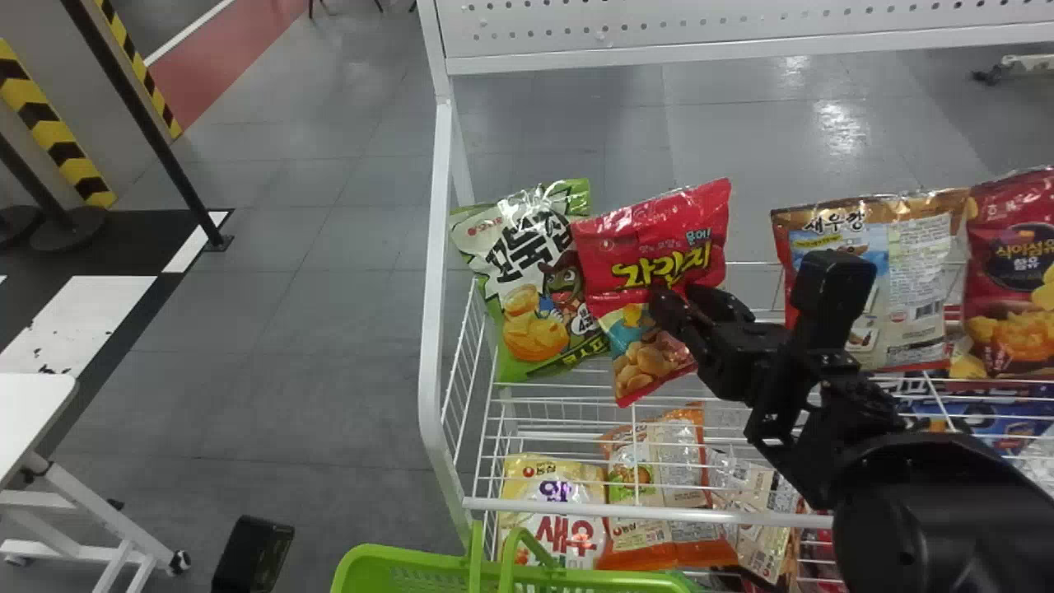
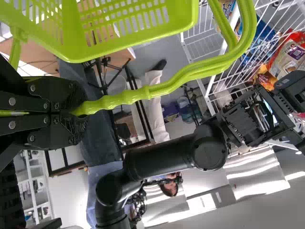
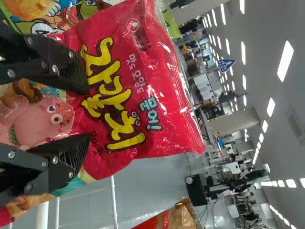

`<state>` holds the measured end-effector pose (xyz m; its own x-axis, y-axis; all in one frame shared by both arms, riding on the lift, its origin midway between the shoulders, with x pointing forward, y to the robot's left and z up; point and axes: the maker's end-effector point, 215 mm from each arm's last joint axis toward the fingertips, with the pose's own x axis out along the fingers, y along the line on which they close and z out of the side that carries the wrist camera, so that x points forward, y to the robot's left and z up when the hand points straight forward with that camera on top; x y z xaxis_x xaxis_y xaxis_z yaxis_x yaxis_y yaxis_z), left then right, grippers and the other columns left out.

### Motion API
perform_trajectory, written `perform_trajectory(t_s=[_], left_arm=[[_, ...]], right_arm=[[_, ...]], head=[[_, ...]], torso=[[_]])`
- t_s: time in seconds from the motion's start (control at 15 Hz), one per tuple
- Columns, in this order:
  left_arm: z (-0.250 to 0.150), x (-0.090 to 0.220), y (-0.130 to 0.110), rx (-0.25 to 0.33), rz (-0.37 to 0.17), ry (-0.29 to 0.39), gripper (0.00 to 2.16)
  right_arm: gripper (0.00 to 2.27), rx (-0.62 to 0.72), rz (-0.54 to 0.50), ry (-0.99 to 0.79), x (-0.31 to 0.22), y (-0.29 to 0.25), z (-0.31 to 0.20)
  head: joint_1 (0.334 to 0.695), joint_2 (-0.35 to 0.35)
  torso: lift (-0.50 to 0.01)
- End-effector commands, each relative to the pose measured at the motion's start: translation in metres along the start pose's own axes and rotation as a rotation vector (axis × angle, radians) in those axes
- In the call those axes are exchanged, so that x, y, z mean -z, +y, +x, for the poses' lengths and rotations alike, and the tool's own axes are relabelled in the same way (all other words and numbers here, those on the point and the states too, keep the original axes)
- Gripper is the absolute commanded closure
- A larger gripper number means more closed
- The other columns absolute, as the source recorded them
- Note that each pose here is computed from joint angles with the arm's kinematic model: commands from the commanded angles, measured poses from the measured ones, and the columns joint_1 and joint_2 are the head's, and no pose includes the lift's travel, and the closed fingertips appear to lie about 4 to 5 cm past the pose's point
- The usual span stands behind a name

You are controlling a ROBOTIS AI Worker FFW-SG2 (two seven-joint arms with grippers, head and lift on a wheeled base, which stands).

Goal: Hold basket handle with left hand then pick Jagalchi snack with right hand and place into basket

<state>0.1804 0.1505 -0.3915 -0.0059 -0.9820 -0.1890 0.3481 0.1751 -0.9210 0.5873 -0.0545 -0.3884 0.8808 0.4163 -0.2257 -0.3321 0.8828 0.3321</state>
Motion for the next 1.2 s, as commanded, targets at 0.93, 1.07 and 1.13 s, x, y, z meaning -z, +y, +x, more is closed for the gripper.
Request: perform_trajectory(t_s=[0.93,1.07,1.13], left_arm=[[-0.002,-0.003,-0.002,0.019,-0.001,-0.004,2.15],[-0.002,-0.003,-0.002,0.02,-0.001,-0.005,2.15],[-0.002,-0.003,-0.002,0.02,0.0,-0.003,2.15]], right_arm=[[2.24,0.017,0.027,0.005,-0.028,0.007,-0.068],[2.24,0.008,0.045,0.096,-0.011,0.013,-0.083],[2.24,0.004,0.055,0.113,-0.013,0.015,-0.093]], head=[[0.695,0.105],[0.695,0.107],[0.695,0.113]], torso=[[-0.009],[-0.009],[-0.009]])
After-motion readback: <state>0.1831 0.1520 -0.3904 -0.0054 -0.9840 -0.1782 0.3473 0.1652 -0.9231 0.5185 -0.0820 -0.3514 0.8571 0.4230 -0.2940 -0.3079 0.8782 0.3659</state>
